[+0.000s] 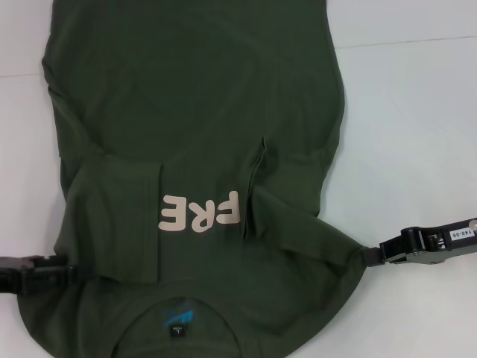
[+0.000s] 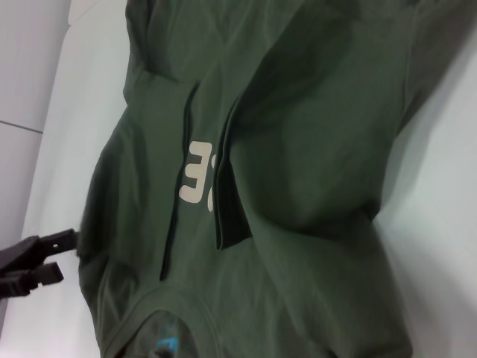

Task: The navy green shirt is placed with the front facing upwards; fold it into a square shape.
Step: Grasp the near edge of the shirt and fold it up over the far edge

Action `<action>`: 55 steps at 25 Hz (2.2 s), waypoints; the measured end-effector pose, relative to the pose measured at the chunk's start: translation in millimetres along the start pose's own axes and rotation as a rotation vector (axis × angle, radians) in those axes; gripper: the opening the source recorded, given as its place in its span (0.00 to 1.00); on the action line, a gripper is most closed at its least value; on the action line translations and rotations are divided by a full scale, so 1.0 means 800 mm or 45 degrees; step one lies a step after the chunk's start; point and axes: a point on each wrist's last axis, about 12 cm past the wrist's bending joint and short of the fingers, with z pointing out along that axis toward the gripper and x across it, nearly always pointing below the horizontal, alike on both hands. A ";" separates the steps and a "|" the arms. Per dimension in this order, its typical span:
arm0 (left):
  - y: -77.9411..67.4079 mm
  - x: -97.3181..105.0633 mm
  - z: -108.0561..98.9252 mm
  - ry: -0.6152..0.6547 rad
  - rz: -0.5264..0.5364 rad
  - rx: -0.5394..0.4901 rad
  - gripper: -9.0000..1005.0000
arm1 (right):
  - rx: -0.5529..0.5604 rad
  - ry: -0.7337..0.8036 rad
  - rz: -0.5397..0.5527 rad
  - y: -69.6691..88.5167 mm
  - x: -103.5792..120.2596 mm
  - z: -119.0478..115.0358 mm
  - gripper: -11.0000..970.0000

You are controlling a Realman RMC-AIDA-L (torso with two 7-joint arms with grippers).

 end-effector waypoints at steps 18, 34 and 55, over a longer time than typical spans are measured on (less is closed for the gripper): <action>-0.014 -0.011 0.027 0.029 0.043 0.103 0.84 | -0.003 0.001 -0.005 0.001 0.000 0.002 0.04; 0.000 -0.019 -0.013 -0.117 0.066 -0.043 0.84 | -0.003 0.001 -0.008 0.001 0.000 0.002 0.04; 0.018 0.014 -0.040 -0.065 -0.028 -0.196 0.84 | -0.005 0.007 -0.014 0.003 -0.003 0.003 0.04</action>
